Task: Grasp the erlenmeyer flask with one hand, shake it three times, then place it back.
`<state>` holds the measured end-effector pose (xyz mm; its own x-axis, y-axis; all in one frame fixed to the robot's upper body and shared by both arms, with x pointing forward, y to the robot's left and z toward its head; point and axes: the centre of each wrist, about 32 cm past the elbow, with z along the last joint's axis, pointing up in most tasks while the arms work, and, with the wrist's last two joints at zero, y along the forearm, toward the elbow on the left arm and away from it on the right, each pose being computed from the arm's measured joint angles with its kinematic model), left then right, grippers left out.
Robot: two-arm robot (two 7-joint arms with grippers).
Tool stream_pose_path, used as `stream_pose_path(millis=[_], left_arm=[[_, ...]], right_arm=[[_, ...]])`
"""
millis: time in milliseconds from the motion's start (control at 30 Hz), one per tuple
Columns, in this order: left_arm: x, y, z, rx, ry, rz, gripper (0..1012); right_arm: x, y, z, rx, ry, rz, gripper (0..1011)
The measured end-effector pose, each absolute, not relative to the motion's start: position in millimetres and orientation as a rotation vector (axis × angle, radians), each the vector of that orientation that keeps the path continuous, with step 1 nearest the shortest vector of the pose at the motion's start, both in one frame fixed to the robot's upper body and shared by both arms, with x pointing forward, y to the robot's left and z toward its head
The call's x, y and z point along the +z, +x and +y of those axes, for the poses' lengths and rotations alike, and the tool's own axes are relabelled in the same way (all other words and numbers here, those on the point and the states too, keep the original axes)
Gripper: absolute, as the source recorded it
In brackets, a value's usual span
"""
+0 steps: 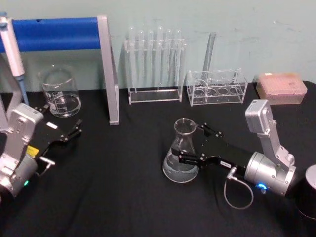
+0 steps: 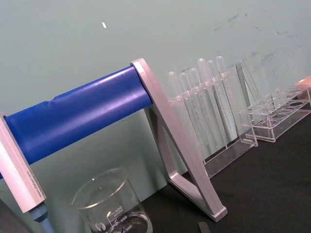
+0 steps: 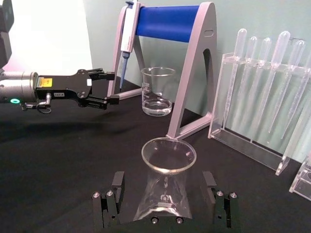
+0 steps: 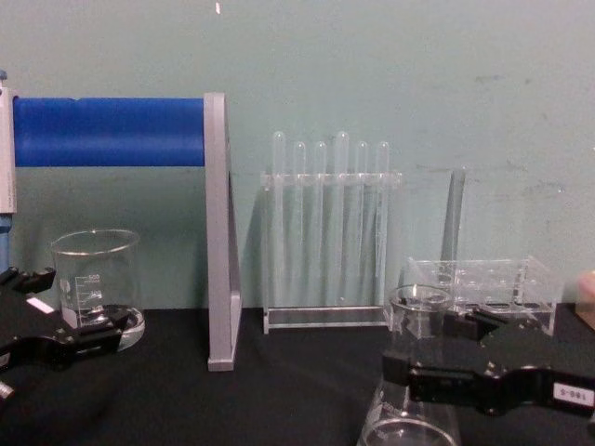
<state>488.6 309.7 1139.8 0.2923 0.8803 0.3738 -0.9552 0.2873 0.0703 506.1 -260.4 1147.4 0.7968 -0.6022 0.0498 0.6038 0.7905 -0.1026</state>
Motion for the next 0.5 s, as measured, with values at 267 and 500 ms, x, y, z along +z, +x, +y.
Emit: stream_pose_path(millis=[267, 500], left_arm=[[1140, 489, 310, 1.248, 0.304, -0.285, 1001], [1140, 489, 310, 1.248, 0.305, -0.285, 1001]], right_arm=[[1147, 499, -269, -0.652, -0.127, -0.014, 1000], [1148, 490, -284, -0.664, -0.137, -0.017, 1000]])
